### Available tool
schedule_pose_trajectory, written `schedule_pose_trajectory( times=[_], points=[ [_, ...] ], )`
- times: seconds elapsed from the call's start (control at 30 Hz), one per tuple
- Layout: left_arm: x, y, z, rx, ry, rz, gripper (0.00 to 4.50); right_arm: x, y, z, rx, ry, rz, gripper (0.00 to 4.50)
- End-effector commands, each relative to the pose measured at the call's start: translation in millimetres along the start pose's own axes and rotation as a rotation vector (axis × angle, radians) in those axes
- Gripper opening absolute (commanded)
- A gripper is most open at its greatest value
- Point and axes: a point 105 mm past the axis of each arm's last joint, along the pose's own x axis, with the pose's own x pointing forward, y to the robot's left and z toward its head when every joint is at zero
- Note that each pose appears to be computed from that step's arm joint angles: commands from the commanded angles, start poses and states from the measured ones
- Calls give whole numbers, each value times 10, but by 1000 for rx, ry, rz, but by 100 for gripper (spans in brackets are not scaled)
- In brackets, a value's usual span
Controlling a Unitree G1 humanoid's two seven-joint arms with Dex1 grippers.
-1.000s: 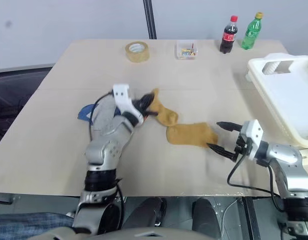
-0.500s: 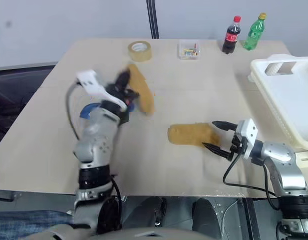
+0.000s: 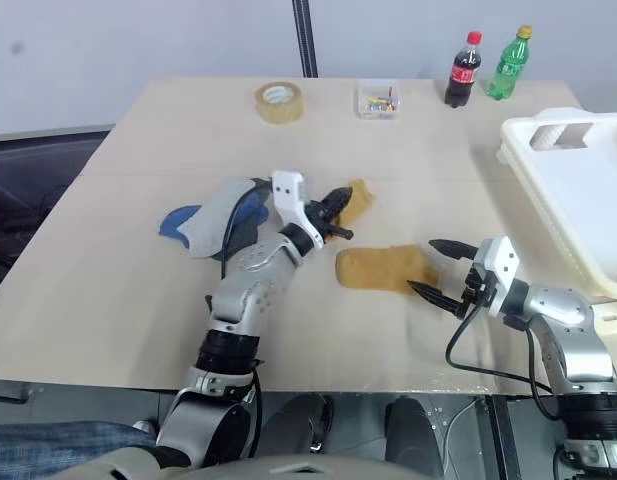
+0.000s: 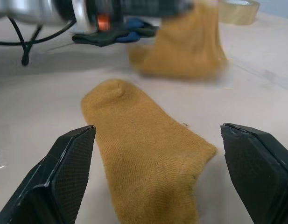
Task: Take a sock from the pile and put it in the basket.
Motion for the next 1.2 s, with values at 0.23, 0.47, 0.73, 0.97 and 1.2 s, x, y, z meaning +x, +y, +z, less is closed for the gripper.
schedule_pose_trajectory(
  times=[0.23, 0.47, 0.73, 0.97, 1.2],
  points=[
    [228, -465, 236, 102, -145, -226, 125, -3, 31, 124, -59, -25, -4, 450],
    [-32, -764, 429, 27, -251, -390, 428, 4, 5, 132, -66, -23, -12, 450],
    [-206, 79, 329, 58, -135, -44, 445, 212, -206, 147, -80, 32, -82, 450],
    [-382, 612, 320, 37, -14, 14, 445, 569, -329, 56, 27, 159, -164, 450],
    [-519, 633, 118, 25, 194, -172, 450, 660, -307, -38, 96, 245, -180, 352]
  ],
)
